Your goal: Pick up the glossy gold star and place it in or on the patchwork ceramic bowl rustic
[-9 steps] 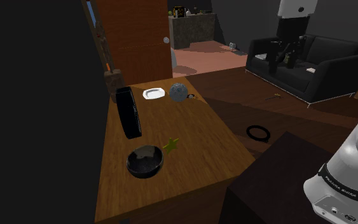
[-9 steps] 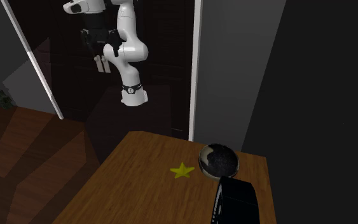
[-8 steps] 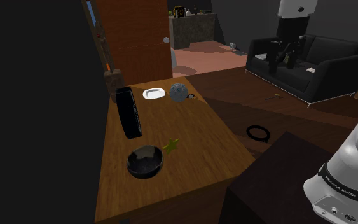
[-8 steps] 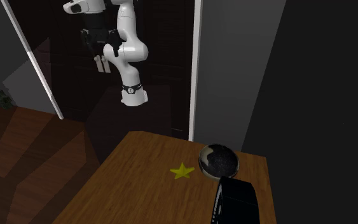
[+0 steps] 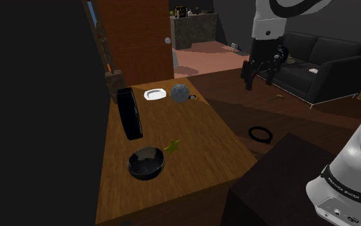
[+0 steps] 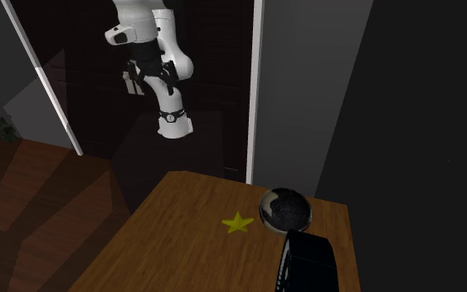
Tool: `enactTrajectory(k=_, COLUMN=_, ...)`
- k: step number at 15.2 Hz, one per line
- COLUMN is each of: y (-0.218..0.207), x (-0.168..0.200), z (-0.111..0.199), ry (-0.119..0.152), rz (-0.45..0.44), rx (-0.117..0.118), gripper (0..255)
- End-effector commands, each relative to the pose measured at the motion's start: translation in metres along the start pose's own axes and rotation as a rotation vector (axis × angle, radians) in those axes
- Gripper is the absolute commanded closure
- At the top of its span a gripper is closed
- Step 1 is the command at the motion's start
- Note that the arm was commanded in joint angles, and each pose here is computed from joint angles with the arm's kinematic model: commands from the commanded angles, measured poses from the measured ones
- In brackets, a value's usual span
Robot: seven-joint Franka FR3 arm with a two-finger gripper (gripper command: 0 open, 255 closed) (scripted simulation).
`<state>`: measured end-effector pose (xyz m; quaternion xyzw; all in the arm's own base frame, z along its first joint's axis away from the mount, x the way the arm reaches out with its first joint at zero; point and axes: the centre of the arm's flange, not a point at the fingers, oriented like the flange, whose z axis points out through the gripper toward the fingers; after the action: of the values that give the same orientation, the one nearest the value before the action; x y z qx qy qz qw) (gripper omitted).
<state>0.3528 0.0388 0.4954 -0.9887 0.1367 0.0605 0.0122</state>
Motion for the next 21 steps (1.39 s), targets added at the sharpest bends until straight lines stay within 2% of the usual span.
enactTrajectory(k=1, y=-0.02, x=0.01, z=0.016, ry=-0.008, rz=0.031, rx=0.006, gripper=0)
enactTrajectory(k=21, y=-0.196, x=0.136, z=0.165, ry=-0.094, rz=0.312, rx=0.053, gripper=0)
